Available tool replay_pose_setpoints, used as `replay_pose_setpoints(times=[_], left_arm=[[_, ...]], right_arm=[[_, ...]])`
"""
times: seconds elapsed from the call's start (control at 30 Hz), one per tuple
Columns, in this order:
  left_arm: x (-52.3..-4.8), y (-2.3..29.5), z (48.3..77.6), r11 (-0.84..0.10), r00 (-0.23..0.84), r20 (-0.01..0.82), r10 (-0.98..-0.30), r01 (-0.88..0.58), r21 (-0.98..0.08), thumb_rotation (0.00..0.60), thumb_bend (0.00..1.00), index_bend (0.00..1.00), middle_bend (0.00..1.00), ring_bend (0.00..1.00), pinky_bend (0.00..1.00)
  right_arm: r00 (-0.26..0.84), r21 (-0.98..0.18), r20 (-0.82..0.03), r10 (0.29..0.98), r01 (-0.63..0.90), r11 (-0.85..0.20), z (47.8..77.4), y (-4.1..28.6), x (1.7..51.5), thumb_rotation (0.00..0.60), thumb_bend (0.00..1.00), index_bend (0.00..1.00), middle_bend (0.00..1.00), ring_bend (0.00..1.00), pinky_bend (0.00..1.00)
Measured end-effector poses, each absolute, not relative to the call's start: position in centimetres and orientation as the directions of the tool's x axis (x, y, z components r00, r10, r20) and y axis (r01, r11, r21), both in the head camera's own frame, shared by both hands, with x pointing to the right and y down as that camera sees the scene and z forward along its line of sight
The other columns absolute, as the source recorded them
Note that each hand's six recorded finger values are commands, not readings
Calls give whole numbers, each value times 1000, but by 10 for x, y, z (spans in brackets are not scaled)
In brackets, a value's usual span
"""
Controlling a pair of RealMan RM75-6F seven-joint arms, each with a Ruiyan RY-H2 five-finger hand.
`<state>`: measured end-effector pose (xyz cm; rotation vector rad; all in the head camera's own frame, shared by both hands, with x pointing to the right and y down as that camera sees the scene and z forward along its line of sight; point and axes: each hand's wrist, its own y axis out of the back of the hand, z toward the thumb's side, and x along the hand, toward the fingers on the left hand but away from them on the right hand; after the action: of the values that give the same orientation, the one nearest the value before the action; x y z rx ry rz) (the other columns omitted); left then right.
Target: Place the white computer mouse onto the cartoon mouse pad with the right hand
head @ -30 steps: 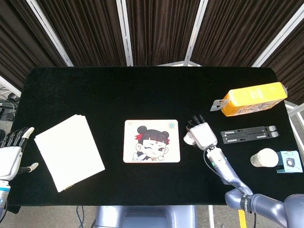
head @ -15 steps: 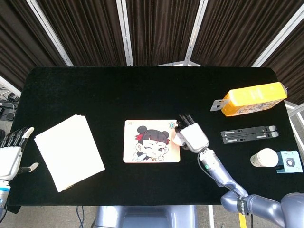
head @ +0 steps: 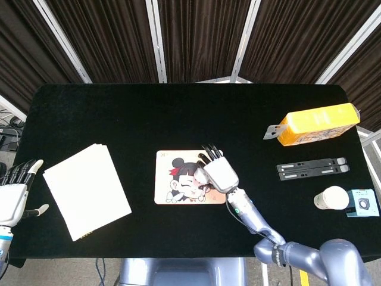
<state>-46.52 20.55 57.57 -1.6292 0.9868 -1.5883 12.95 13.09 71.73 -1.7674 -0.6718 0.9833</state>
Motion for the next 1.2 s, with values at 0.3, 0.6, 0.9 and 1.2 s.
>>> replay_pose_setpoints(times=[0.3,0.6,0.9,1.2], left_arm=[[-465,205,576,-511,-10,514,-858,-80,-856,600,75,0,0,0,0],[-464,206,576,-515,-12,517,-856,-80,-854,600,75,0,0,0,0],[-464,206,577,-518,-12,520,-854,-75,-852,600,75,0,0,0,0],[-464,206,577,-518,-13,521,-854,-76,-852,600,76,0,0,0,0]], right_arm=[[523,-929,-304,796,21,-369,731,127,113,600,248,588,266,0,0],[574,-920,-298,763,41,-391,736,143,97,600,233,588,266,0,0],[606,-905,-319,729,32,-424,738,164,92,600,171,441,137,0,0],[597,-900,-341,726,14,-435,735,168,91,600,101,178,17,0,0]])
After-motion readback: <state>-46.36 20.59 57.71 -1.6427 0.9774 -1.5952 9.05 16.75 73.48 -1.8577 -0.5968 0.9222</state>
